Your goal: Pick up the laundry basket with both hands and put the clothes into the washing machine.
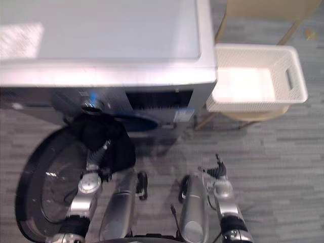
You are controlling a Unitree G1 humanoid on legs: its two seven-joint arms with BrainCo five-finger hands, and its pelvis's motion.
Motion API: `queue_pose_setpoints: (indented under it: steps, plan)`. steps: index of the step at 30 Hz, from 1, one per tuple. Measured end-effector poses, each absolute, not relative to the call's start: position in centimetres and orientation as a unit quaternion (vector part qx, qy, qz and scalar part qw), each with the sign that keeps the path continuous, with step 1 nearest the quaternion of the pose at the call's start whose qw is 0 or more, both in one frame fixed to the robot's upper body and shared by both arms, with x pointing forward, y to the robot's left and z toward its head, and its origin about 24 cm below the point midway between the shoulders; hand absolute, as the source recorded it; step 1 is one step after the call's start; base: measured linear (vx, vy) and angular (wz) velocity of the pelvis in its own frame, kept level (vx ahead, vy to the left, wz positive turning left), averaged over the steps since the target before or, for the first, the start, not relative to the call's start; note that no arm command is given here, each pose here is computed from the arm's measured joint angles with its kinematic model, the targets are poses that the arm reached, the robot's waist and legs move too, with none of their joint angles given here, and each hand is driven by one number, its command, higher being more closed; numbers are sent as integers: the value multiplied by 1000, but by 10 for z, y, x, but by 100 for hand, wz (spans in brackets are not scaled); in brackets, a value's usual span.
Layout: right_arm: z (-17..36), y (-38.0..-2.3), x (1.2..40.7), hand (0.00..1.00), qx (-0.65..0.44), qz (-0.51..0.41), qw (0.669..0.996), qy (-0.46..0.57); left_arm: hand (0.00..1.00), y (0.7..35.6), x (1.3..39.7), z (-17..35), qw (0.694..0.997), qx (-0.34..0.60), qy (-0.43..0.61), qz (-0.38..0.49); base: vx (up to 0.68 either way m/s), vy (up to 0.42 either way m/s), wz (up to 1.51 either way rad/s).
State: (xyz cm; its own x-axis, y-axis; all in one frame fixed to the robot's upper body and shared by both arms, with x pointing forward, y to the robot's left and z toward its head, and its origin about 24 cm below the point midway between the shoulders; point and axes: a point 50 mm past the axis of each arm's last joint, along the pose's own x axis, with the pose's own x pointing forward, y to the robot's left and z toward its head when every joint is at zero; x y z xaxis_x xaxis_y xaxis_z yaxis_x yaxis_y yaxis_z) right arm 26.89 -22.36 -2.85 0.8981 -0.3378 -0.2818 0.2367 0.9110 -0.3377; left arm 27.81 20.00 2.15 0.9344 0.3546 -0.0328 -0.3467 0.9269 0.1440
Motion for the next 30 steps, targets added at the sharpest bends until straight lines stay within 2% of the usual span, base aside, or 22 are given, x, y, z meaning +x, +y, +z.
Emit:
queue_pose_setpoints:
  steps: [3, 7, 12, 13, 18, 24, 25, 27, 30]
  plan:
    - [12, -216, 295, 0, -141, -161, 973, 85, 100, 206, 298, 53, 975, 65, -27, 212, -151, -2, -32]
    - [50, -209, 303, 0, -128, -176, 976, -2, 100, 211, 310, 107, 956, 86, -127, 251, -127, -75, -16]
    - [74, -210, 299, 0, -121, -193, 972, -60, 100, 229, 315, 188, 891, 185, -262, 320, -90, -99, 4]
    - [79, -209, 299, 0, -122, -191, 971, -76, 100, 232, 314, 214, 865, 209, -304, 339, -71, -97, 7]
    - [91, -206, 296, 0, -119, -185, 968, -117, 100, 227, 304, 291, 789, 233, -425, 378, -25, -63, 3]
    - [97, -201, 295, 0, -120, -169, 969, -135, 100, 206, 314, 354, 757, 231, -485, 371, 27, -26, -7]
    - [100, -200, 296, 0, -119, -165, 969, -143, 0, 208, 317, 368, 753, 238, -487, 374, 30, -14, -14]
    - [104, -198, 298, 0, -118, -157, 968, -153, 0, 212, 323, 385, 754, 243, -480, 377, 35, -17, -22]
    - [108, -196, 300, 0, -117, -150, 968, -162, 0, 215, 335, 402, 774, 255, -452, 363, 26, -20, -23]
